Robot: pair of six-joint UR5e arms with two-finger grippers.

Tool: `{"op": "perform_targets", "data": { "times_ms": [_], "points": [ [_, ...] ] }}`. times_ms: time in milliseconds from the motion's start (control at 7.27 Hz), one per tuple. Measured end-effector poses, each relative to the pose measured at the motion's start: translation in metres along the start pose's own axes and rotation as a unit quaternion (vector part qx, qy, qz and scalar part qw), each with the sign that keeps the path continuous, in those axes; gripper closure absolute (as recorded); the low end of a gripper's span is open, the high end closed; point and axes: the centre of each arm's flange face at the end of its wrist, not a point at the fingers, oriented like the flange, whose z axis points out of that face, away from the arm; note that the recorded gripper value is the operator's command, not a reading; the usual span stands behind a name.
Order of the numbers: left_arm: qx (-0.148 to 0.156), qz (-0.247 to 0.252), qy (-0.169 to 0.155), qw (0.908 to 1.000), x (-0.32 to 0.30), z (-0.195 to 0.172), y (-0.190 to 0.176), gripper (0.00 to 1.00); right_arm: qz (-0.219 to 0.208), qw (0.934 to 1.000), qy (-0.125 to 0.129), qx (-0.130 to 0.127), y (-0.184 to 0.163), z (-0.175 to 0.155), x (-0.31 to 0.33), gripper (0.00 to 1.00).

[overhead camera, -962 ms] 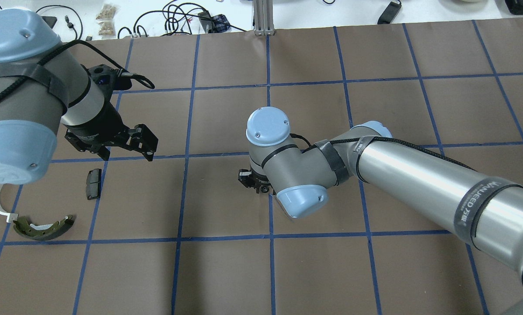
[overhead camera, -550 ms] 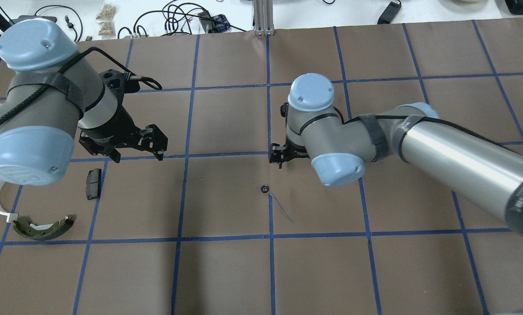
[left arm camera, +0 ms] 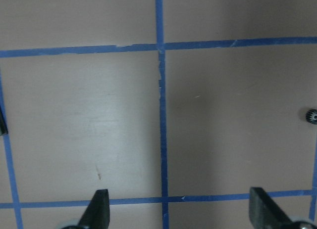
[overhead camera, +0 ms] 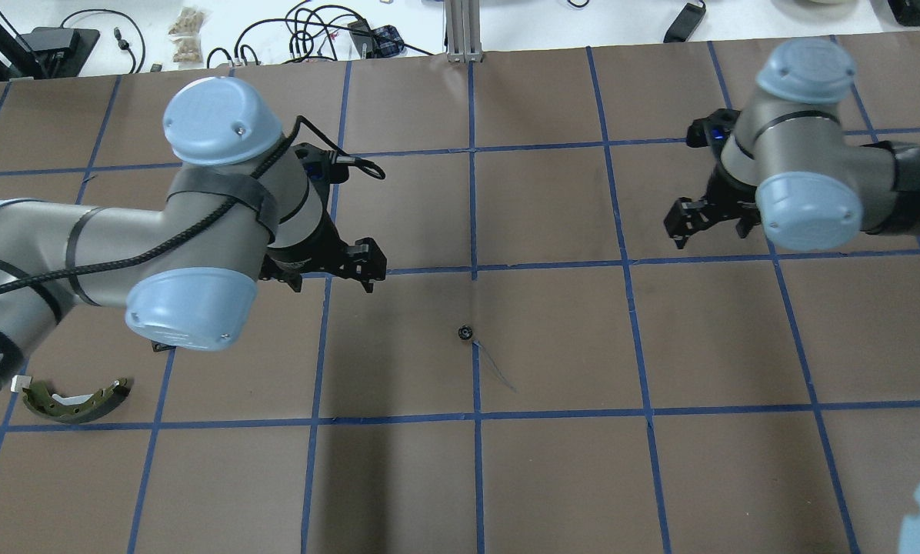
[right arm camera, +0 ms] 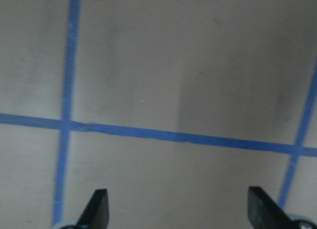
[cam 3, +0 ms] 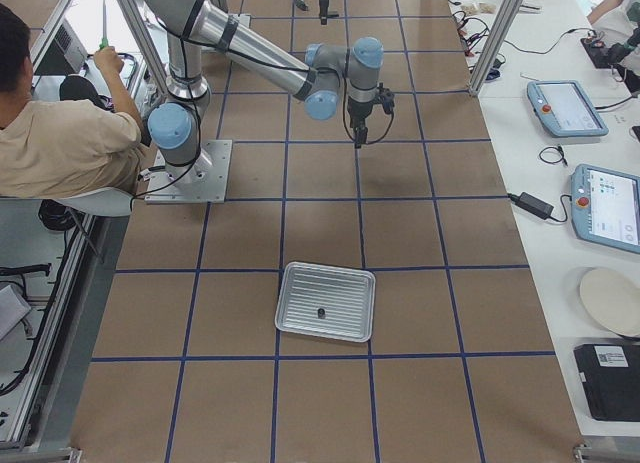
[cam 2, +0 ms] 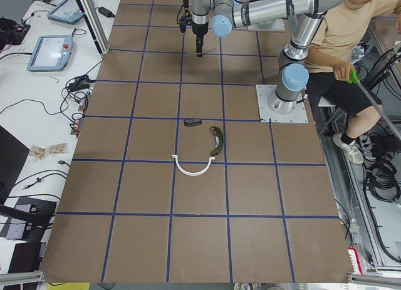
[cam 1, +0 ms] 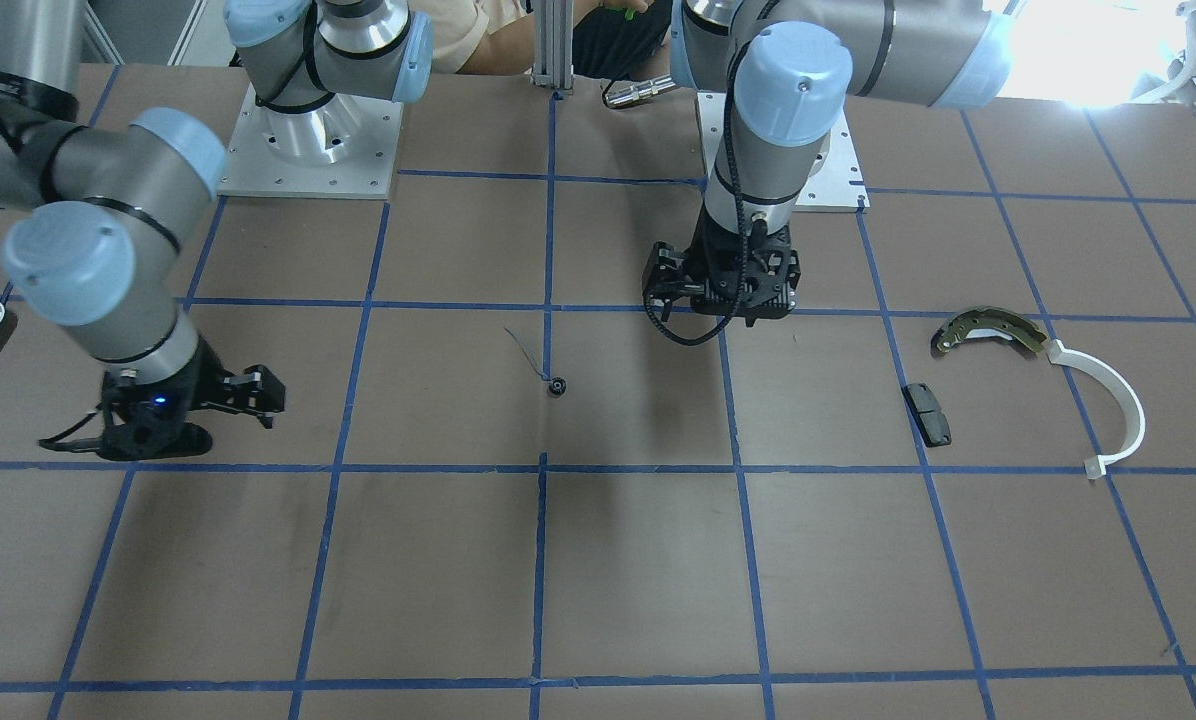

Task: Place bearing gear from tray to pile

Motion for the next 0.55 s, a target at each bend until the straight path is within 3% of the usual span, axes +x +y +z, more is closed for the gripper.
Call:
{"op": "perform_targets", "data": {
  "times_ms": [275, 550],
  "points": [
    [0.001, 0.022, 0.005, 0.9998, 0.048, 0.036, -0.001, 0.00, -0.065, 0.9979, -0.004, -0.004, 0.042, 0.004, 0.132, 0.00],
    [-0.002, 0.047, 0.005, 0.9989, 0.083, 0.075, -0.001, 0.00, -0.088, 0.9962, 0.000, 0.002, 0.101, 0.009, 0.239, 0.00]
  ]
}}
